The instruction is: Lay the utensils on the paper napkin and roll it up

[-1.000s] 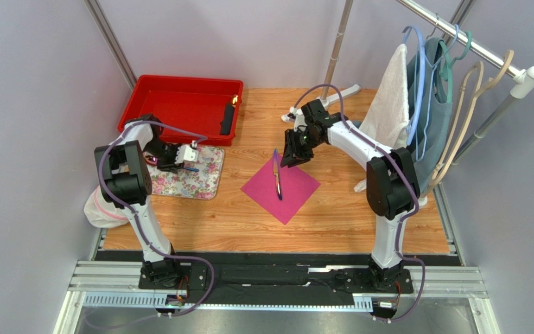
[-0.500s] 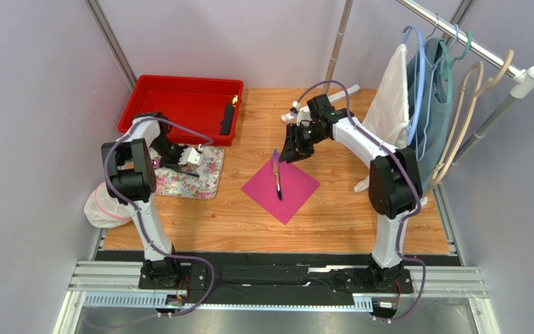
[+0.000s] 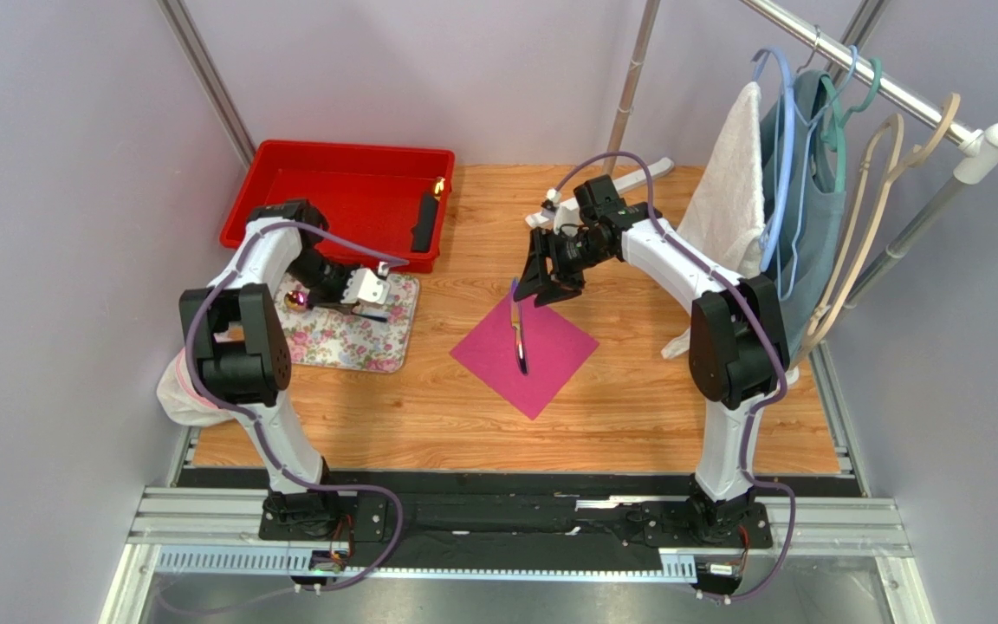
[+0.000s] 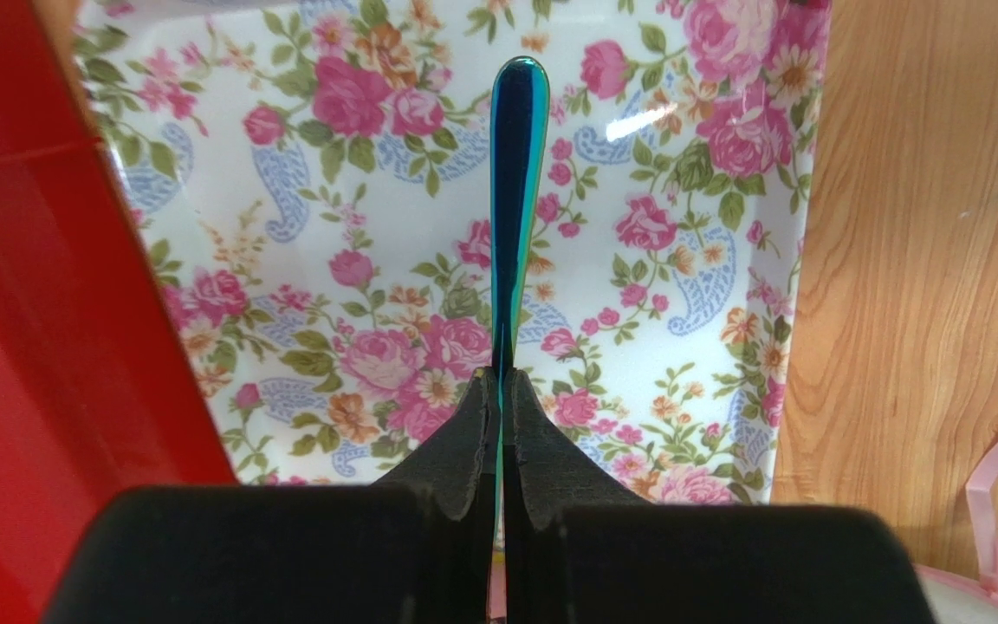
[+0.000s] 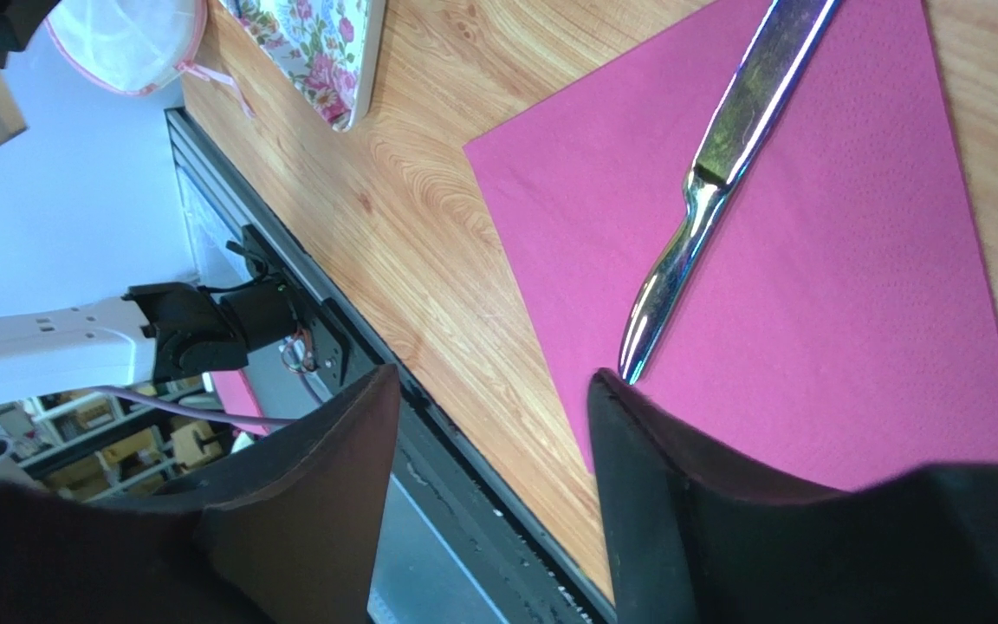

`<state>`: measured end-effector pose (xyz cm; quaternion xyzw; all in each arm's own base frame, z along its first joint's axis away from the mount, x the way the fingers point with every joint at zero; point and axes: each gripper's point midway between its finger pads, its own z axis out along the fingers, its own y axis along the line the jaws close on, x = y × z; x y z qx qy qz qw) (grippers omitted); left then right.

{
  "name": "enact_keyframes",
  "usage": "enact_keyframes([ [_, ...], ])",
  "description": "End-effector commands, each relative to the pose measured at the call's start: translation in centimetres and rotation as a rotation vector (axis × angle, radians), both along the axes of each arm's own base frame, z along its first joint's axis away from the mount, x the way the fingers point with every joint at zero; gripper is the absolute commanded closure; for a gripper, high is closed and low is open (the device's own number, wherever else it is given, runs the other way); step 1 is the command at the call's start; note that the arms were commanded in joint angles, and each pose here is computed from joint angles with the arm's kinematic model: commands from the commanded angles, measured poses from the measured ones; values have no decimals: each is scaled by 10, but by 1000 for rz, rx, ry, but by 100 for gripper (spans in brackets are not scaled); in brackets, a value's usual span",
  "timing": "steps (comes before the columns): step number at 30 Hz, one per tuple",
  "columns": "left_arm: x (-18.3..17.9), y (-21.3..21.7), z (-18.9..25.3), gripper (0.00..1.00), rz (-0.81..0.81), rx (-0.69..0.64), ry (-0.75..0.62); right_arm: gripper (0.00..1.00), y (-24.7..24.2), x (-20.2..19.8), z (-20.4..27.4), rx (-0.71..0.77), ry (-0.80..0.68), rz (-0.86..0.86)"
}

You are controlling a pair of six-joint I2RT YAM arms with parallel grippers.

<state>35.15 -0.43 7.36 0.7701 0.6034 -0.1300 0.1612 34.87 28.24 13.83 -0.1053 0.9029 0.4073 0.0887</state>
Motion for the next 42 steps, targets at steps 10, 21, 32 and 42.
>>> enact_keyframes([
  [10, -25, -78, 65, 100, -121, -146, -92, 16, 61, -11, 21, 162, 46, 77],
  [21, -52, -120, 86, 100, -233, -188, -111, 25, 142, -43, 32, 350, 165, 221],
  [32, -63, -128, 84, 100, -266, -181, -106, 30, 174, -56, 31, 393, 181, 272],
  [42, -63, -102, 45, 58, -176, -154, -62, 29, 147, -41, 3, 288, 179, 162],
])
